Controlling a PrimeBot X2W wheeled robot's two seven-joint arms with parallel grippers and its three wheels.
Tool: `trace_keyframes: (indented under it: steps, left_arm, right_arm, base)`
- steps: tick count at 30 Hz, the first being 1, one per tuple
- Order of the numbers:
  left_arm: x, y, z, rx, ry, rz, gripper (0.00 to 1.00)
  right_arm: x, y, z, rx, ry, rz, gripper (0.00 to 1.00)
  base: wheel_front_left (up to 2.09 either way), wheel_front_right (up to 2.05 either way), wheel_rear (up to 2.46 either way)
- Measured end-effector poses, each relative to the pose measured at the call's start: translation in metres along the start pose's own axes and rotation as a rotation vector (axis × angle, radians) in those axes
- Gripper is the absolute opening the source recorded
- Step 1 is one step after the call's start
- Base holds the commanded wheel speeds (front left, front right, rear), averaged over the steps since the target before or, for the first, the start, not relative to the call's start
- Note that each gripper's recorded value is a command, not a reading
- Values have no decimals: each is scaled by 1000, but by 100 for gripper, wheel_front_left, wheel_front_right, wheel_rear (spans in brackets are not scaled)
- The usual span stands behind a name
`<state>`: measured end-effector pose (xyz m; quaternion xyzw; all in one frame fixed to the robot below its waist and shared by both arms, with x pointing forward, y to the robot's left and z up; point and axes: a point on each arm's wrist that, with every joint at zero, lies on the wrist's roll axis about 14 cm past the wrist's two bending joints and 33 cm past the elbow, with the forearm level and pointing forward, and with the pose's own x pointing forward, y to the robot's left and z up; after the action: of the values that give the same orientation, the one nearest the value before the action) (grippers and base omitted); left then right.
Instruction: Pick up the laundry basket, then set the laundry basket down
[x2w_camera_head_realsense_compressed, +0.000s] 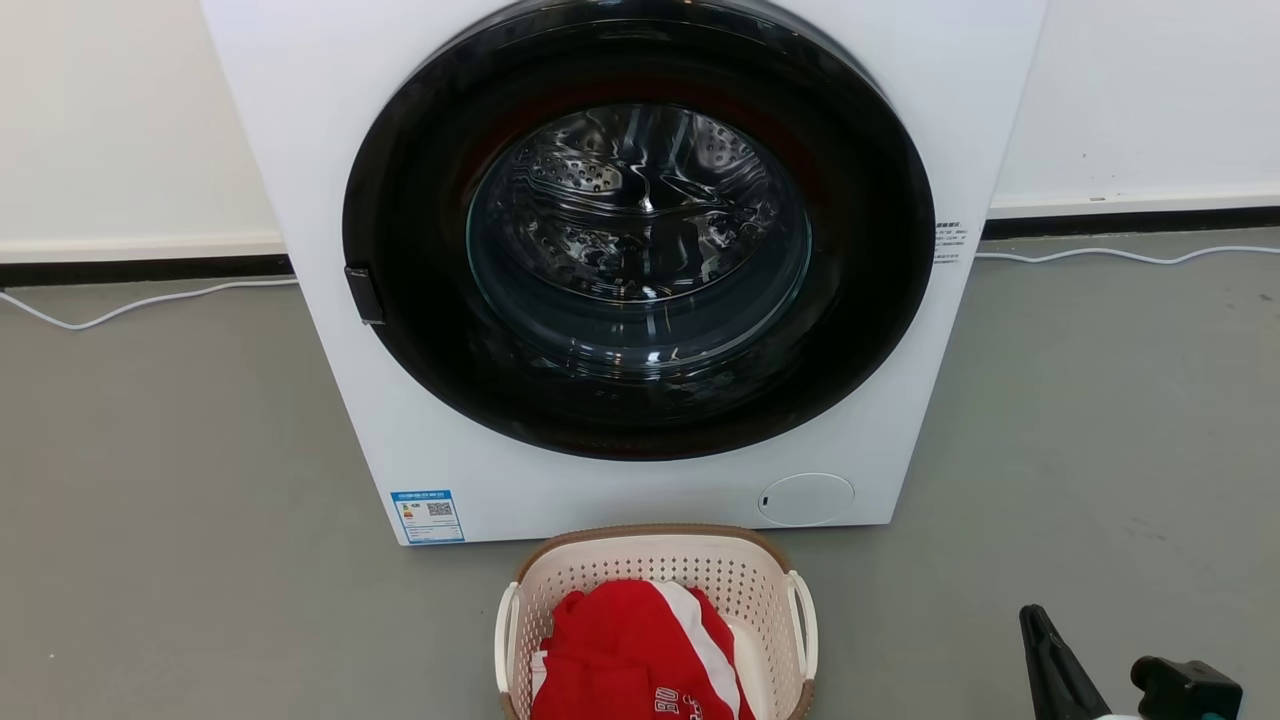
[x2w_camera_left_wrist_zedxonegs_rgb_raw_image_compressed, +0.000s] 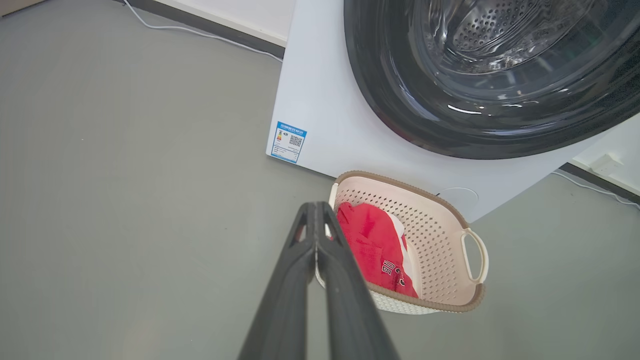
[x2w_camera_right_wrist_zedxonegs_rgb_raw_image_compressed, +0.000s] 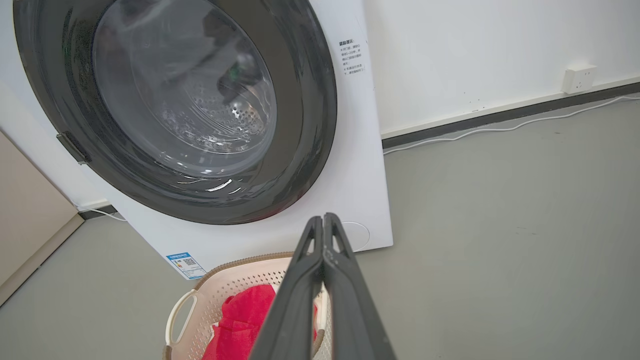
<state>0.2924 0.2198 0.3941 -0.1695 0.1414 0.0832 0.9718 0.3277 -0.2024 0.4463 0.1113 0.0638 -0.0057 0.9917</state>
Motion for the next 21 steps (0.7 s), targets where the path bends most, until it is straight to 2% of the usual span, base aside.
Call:
trace_keyframes:
  steps: [21]
  left_arm:
    - [9,-6,8,-222,8,6,0]
  right_arm:
    - [4,-7,0,256,14,-56,0]
  base:
    - [0,0,0]
